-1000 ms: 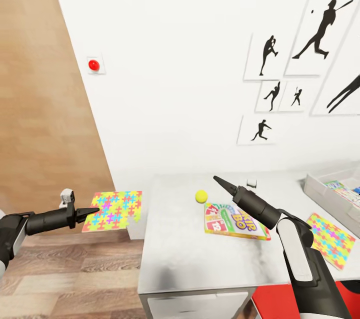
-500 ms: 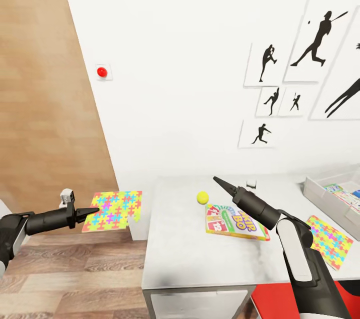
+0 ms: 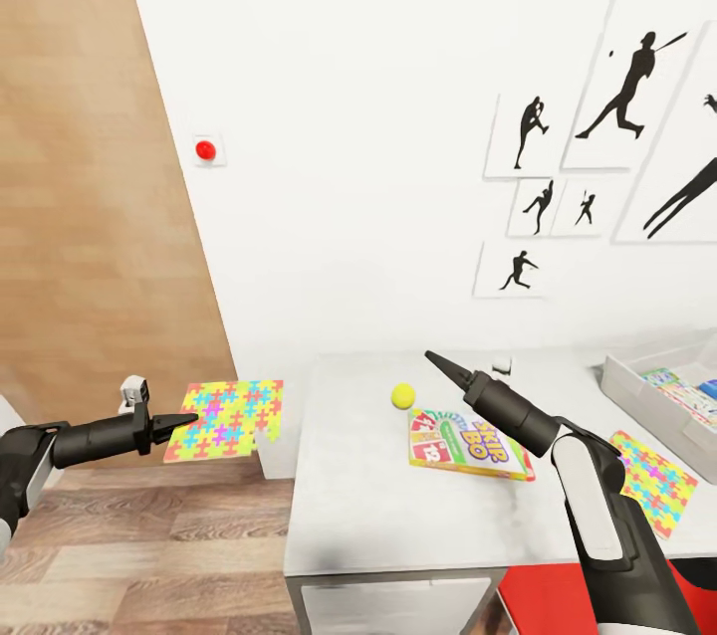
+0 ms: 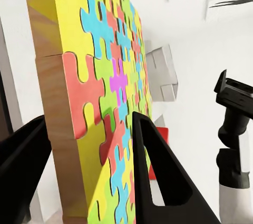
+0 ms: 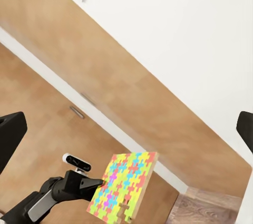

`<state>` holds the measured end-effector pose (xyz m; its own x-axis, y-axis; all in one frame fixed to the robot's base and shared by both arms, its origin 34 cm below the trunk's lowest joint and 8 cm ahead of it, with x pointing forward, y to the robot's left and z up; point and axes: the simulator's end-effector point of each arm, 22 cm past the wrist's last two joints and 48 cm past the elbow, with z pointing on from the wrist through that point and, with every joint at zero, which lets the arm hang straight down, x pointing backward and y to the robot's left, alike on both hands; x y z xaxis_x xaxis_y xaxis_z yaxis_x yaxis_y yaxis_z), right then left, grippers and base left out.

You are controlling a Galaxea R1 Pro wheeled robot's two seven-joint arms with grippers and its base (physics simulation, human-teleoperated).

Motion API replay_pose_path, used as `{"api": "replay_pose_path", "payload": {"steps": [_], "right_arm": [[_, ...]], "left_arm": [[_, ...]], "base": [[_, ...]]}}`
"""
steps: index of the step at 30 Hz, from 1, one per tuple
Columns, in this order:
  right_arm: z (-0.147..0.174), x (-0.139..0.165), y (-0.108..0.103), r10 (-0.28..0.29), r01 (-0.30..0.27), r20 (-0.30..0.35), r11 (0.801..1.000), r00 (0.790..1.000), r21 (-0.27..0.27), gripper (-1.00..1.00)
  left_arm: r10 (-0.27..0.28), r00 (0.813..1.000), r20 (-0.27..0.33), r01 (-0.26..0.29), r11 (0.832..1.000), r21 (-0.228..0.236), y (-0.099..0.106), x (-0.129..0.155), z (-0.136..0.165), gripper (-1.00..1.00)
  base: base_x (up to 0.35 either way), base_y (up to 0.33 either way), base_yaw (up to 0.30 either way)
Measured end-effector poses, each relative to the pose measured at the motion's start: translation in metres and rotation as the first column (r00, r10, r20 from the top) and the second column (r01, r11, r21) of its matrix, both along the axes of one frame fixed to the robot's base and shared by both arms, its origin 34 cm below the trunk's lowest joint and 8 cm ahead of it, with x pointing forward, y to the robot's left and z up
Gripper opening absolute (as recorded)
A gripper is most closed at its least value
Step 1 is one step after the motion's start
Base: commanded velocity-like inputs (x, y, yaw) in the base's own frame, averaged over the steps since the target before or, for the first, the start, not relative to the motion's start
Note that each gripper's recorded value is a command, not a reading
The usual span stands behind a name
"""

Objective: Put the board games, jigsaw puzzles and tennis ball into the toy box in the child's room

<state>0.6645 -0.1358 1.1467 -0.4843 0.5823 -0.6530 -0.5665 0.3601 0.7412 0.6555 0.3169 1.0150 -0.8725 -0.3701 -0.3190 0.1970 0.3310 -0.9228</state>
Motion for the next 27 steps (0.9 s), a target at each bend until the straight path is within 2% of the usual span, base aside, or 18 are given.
{"api": "replay_pose_path", "payload": {"steps": [7,19,27], "right_arm": [[0.006,-0.003,0.0,0.005,-0.005,-0.002,1.0,1.0,-0.001,1.0],[0.014,-0.006,-0.002,0.004,-0.004,-0.007,1.0,1.0,0.003,1.0],[0.021,-0.007,-0.012,-0.02,0.02,-0.008,1.0,1.0,0.01,1.0]], "left_arm": [[0.001,1.0,0.0,-0.001,1.0,0.001,0.001,-0.002,0.007,-1.0],[0.001,1.0,0.001,-0.001,1.0,0.002,0.001,-0.006,0.016,-1.0],[0.001,1.0,0.003,-0.001,1.0,0.006,0.002,-0.009,0.024,-1.0]], "base": [[-0.01,0.0,-0.092],[-0.169,0.0,-0.27],[-0.034,0.0,-0.28]]}}
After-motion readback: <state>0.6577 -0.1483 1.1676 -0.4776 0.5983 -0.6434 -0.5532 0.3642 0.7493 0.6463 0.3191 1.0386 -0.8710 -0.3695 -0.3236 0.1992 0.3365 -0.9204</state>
